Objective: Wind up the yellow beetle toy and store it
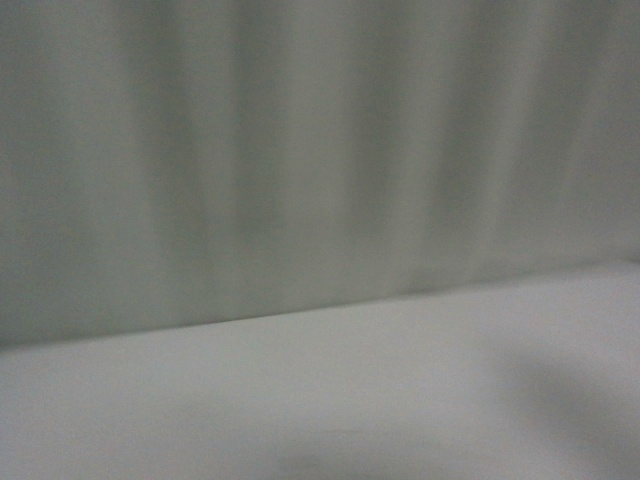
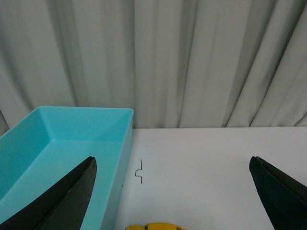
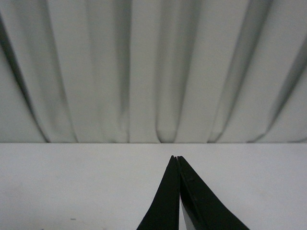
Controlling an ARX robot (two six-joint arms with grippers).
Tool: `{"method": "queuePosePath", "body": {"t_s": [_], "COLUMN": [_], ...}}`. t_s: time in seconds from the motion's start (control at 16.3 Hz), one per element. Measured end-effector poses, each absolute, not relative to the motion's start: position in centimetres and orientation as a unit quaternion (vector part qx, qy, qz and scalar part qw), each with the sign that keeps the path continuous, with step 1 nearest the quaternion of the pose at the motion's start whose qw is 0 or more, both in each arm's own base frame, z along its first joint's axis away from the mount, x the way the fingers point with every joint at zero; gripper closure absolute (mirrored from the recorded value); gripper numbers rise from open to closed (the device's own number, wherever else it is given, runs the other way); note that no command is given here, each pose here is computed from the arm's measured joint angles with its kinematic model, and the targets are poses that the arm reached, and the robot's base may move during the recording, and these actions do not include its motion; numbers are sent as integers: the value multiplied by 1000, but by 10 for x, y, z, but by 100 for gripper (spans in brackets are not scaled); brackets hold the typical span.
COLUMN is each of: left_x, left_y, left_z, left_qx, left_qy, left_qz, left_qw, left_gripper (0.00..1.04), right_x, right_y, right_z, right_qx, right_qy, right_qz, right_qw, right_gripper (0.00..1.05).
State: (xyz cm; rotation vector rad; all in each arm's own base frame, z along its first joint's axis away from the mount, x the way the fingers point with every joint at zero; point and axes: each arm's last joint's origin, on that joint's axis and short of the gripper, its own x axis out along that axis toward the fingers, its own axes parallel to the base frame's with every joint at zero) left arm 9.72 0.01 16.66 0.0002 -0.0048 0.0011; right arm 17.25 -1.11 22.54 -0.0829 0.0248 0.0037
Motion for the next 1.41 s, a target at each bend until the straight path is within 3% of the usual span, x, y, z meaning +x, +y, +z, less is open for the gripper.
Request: {"method": "queuePosePath", "body": {"t_s": [0.06, 0.61, 1.41], "left_x": [97, 97, 97], "left_y": [0, 0, 0], "left_z": [166, 167, 167], "left_qx": [0, 0, 0], "left_qy": [-2, -2, -2], "left_qz": [1, 1, 1], "left_qw": [1000, 1000, 1000], "left_gripper": [7, 7, 7], "right_x": [167, 124, 109], "right_y": [-5, 1, 1], "right_z": [217, 179, 170], "right_qx": [-26, -8, -7], "right_qy": [18, 2, -6], "right_qz": [-6, 4, 3], "right_qw": [999, 1000, 1000], "right_gripper": [103, 103, 103]}}
